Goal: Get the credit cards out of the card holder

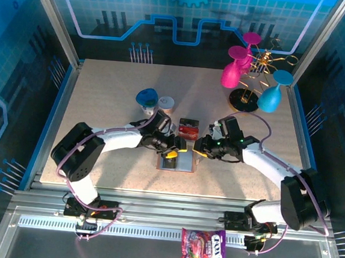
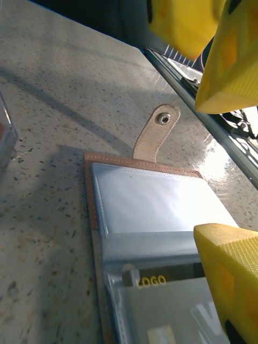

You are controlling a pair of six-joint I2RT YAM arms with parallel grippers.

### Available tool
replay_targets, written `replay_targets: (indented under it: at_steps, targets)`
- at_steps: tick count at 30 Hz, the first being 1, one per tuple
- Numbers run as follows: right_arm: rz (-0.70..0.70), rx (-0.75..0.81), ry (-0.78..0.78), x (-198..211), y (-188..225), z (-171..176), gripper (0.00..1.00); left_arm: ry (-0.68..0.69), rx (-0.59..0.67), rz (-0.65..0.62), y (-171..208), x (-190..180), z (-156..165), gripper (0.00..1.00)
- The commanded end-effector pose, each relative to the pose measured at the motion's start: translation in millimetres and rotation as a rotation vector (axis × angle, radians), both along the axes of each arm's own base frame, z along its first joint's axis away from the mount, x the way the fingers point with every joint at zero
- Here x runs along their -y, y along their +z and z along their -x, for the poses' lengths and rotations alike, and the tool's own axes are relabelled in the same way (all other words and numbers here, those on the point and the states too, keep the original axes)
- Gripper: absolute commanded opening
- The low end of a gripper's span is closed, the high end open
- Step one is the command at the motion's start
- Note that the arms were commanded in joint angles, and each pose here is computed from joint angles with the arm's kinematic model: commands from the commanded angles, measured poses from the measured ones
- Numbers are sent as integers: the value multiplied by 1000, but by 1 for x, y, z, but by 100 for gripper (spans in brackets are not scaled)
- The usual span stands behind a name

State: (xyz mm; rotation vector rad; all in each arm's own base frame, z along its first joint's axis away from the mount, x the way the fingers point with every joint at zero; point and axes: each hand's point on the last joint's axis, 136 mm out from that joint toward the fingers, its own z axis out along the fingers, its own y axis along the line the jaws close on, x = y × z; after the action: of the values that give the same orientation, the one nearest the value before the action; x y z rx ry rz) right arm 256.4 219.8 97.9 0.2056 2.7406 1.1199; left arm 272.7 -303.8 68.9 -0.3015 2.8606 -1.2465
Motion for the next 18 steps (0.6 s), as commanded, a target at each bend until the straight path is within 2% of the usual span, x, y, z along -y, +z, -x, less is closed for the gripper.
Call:
replay_targets:
  at_steps: [1,18]
  targets:
    - [-20,-14,30,-13,-1,0,33,16,11,-18,1,-15,3,57]
    - [-16,-92,138,-72,-35,2,32,99,0,-26,-7,-58,17,56]
